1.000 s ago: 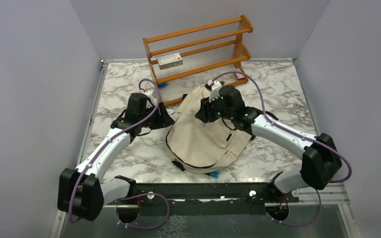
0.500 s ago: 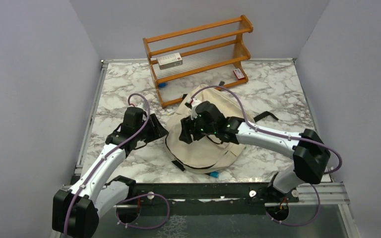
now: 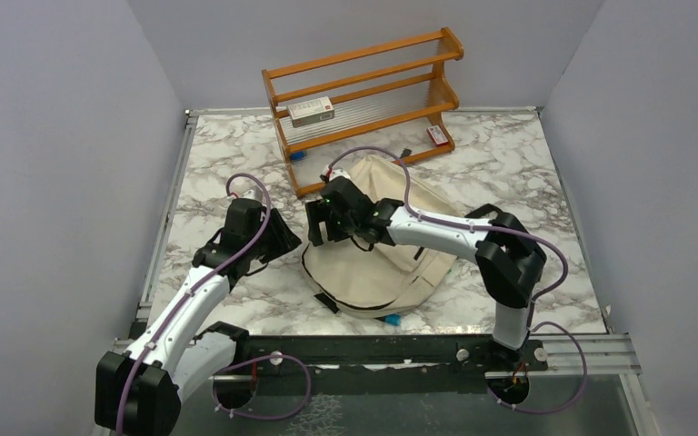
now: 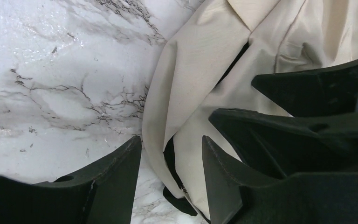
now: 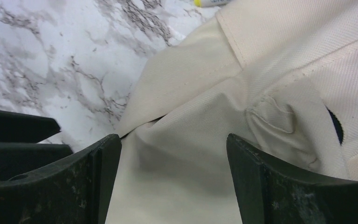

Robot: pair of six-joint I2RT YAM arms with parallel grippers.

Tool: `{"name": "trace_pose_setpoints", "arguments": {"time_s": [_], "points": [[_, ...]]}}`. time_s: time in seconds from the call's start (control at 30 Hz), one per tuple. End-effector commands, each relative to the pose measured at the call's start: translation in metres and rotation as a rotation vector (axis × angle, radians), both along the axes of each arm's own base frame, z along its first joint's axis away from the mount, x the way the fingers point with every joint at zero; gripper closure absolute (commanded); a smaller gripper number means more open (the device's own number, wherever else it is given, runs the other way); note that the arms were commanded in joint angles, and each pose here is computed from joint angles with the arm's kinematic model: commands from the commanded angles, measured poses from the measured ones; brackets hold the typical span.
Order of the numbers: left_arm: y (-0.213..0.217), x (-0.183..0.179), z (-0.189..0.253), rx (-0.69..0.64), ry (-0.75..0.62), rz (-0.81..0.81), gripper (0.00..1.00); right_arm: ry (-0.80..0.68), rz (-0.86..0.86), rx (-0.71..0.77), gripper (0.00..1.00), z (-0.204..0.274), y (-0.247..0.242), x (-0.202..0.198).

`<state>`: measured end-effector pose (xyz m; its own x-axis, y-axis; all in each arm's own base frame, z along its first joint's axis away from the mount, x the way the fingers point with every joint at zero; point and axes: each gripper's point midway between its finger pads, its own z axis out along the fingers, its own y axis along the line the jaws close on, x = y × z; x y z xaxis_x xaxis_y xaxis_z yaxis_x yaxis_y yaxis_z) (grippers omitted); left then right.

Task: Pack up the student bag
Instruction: Zip the student bag at the center of the board.

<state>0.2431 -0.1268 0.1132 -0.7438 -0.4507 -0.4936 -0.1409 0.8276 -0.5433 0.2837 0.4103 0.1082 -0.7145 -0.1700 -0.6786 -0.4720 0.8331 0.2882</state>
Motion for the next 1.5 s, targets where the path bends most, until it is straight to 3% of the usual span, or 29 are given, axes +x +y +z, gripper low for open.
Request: {"name": "trace_pose_setpoints", "arguments": {"time_s": [0.0,0.2,0.3,0.4,0.67,1.17,1.47], "points": [[0.004,0.005,0.008,0.008,-0.041,0.012,0.48,0.060,-0.064,-0.073,0.13,-0.032,-0.007,-0.003],[-0.015,0.005,0.015,-0.045,-0.077,-0.103,0.47,0.149,-0.066,-0.047,0.19,-0.064,-0.008,-0.011],[-0.029,0.001,0.018,-0.092,-0.087,-0.195,0.47,0.188,-0.088,0.014,0.32,-0.068,-0.015,-0.008],[-0.040,-0.003,0.019,-0.130,-0.084,-0.266,0.47,0.212,-0.100,0.104,0.38,-0.065,-0.022,-0.004],[-0.047,-0.014,0.007,-0.167,-0.038,-0.318,0.48,0.323,-0.131,0.262,0.61,-0.073,-0.038,0.001],[-0.035,-0.026,-0.033,-0.178,0.110,-0.153,0.65,0.322,-0.144,0.266,0.68,-0.077,-0.050,0.008],[-0.028,-0.021,-0.040,-0.190,0.149,-0.027,0.64,0.314,-0.145,0.259,0.70,-0.077,-0.052,0.007]]}}
